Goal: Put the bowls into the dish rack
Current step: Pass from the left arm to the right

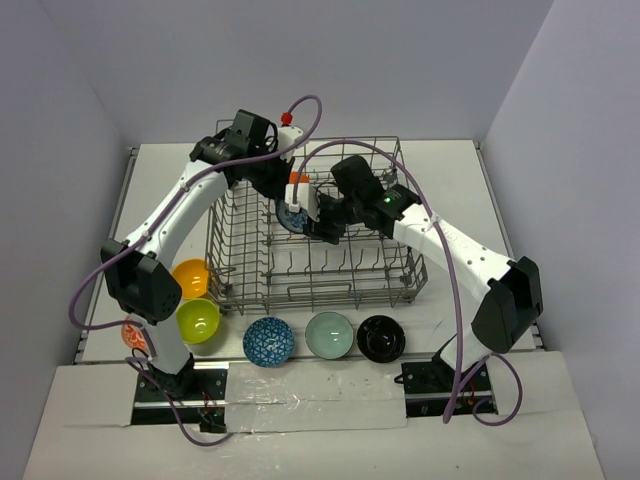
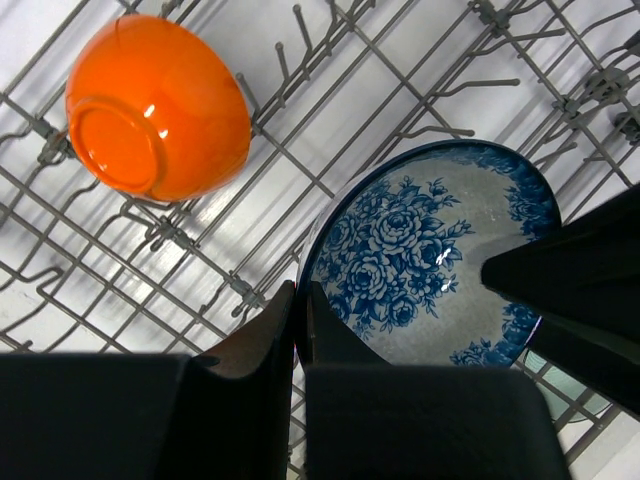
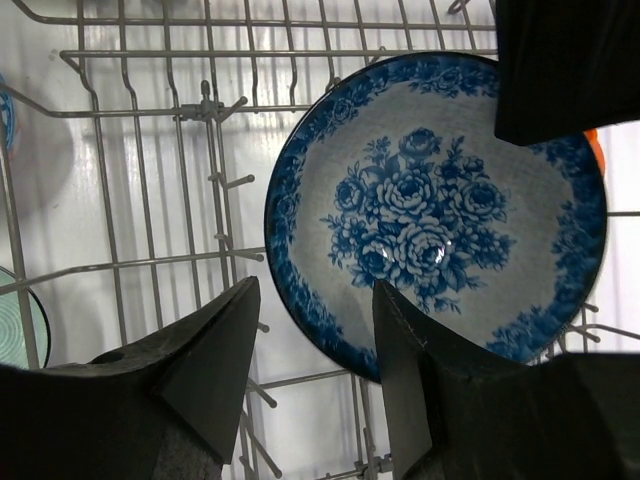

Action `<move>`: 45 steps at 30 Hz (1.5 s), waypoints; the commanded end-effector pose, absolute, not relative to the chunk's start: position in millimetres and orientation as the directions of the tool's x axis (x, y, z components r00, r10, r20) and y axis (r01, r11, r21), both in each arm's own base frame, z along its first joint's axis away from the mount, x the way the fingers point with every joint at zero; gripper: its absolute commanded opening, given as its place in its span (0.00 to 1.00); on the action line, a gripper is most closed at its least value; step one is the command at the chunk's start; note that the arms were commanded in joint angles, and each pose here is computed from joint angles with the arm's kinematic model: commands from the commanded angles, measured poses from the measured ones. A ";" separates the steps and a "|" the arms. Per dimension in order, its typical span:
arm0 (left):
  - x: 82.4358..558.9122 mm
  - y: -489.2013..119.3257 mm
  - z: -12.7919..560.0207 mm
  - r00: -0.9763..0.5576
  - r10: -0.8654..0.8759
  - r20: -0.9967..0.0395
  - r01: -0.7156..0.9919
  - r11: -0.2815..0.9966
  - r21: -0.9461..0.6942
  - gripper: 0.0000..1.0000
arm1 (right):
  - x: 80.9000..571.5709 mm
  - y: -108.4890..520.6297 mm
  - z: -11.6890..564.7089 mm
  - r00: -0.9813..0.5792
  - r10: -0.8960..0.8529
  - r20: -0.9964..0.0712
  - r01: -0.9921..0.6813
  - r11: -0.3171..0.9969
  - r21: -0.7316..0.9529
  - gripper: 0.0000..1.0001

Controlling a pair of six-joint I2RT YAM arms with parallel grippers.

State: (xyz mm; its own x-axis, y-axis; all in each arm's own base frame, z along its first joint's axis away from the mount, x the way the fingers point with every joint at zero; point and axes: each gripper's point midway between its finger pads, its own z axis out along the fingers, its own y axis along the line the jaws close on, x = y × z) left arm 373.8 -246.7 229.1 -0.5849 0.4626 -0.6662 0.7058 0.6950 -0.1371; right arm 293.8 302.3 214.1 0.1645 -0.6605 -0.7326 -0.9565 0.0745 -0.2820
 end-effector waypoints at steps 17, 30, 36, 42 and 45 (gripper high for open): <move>373.3 -268.8 249.0 -0.509 0.497 -0.703 0.776 0.618 -0.125 0.00 | 303.0 316.2 216.0 0.182 -0.673 -0.717 -0.942 0.091 -0.324 0.31; 368.5 -269.7 248.3 -0.503 0.517 -0.692 0.791 0.599 -0.127 0.00 | 306.9 319.9 205.5 0.152 -0.686 -0.711 -0.943 0.116 -0.313 0.13; 367.3 -271.8 245.4 -0.501 0.525 -0.688 0.799 0.586 -0.134 0.00 | 306.1 322.3 202.8 0.144 -0.690 -0.710 -0.944 0.118 -0.307 0.06; 363.6 -276.8 241.1 -0.490 0.546 -0.680 0.816 0.562 -0.137 0.00 | 305.8 325.4 199.9 0.139 -0.694 -0.707 -0.946 0.117 -0.302 0.00; 362.5 -280.3 238.5 -0.484 0.555 -0.677 0.822 0.554 -0.134 0.00 | 303.9 328.0 199.2 0.136 -0.692 -0.709 -0.947 0.118 -0.298 0.00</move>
State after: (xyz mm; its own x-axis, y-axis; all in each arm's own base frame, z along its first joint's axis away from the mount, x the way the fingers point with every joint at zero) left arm 376.5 -257.1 213.2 -0.5360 0.5645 -0.6277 0.7743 0.6250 -0.0991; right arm 286.3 321.1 187.9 0.1479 -0.7026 -0.6961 -0.9647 0.0524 -0.2579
